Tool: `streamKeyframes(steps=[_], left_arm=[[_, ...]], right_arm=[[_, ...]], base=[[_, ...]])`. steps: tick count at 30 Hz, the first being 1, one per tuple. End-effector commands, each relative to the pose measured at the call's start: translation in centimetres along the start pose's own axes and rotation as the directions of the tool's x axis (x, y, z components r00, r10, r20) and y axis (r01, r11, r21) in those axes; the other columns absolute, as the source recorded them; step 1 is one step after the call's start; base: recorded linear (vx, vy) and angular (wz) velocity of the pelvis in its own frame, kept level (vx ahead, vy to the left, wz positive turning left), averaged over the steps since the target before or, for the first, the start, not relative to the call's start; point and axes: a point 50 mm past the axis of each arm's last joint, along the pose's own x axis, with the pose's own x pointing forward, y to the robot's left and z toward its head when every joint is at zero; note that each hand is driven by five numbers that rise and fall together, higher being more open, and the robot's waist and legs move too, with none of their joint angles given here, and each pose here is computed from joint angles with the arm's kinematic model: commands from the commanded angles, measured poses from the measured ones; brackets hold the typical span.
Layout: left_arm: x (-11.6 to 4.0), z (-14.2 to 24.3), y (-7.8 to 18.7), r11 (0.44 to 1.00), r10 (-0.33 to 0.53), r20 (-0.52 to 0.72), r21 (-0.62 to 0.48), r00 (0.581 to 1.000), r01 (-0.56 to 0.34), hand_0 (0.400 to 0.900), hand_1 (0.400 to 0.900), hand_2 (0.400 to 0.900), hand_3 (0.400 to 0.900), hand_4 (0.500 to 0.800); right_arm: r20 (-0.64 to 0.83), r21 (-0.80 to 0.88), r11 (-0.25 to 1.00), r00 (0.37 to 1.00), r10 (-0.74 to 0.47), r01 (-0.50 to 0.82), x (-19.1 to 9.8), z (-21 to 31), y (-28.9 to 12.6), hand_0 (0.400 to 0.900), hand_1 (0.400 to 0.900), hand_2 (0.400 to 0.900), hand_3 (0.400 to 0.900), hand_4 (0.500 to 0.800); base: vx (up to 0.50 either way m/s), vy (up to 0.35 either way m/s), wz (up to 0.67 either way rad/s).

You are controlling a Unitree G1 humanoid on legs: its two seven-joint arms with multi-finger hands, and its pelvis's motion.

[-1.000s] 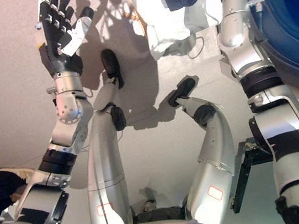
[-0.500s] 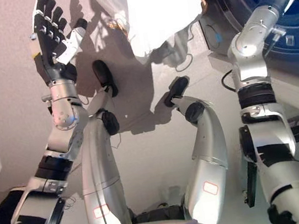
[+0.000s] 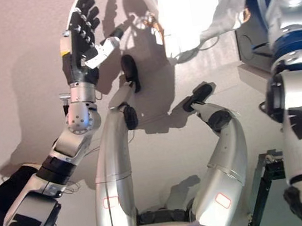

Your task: Put the clothes in the basket into the washing machine.

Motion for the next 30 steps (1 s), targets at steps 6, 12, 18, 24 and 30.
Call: streamKeyframes(steps=[6, 12, 18, 24, 30], left_arm=[[-0.5, 1.8, -1.6, 0.992, -0.017, 0.117, -0.12, 0.993, 0.031, 0.9, 0.9, 0.9, 0.9, 0.8], [-0.5, 1.8, -1.8, 0.99, -0.01, 0.115, -0.136, 0.993, 0.026, 0.9, 0.9, 0.9, 0.9, 0.8], [-0.2, 1.8, -1.8, 0.989, 0.009, 0.115, -0.147, 0.993, 0.008, 0.9, 0.9, 0.9, 0.9, 0.8], [0.1, 2.1, -1.2, 0.986, 0.082, 0.128, -0.158, 0.988, -0.061, 0.9, 0.9, 0.9, 0.9, 0.8], [-0.3, 1.4, 0.4, 0.967, 0.201, 0.083, -0.178, 0.976, -0.184, 0.9, 0.9, 0.9, 0.9, 0.8]], right_arm=[[0.184, -0.201, 0.966, 0.975, -0.125, 0.162, 4.5, 0.3, -5.1, 0.9, 0.9, 0.9, 0.9, 0.8], [0.175, -0.204, 0.968, 0.978, -0.111, 0.146, 4.3, -0.1, -5.1, 0.9, 0.9, 0.9, 0.9, 0.8], [0.157, -0.137, 0.985, 0.984, -0.085, 0.107, 3.2, -0.2, -3.8, 0.9, 0.9, 0.9, 0.9, 0.8], [0.148, 0.053, 0.998, 0.989, 0.015, -0.023, -1.2, -0.6, -0.3, 0.9, 0.9, 0.9, 0.9, 0.8], [0.212, 0.329, 0.912, 0.96, 0.18, -0.244, -10.2, -0.5, 1.9, 0.9, 0.9, 0.9, 0.9, 0.8]], base=[[0.042, -0.024, 0.03], [0.017, -0.008, -0.02], [-0.004, 0.006, -0.03], [-0.018, 0.037, -0.1], [-0.029, 0.081, -0.23]])
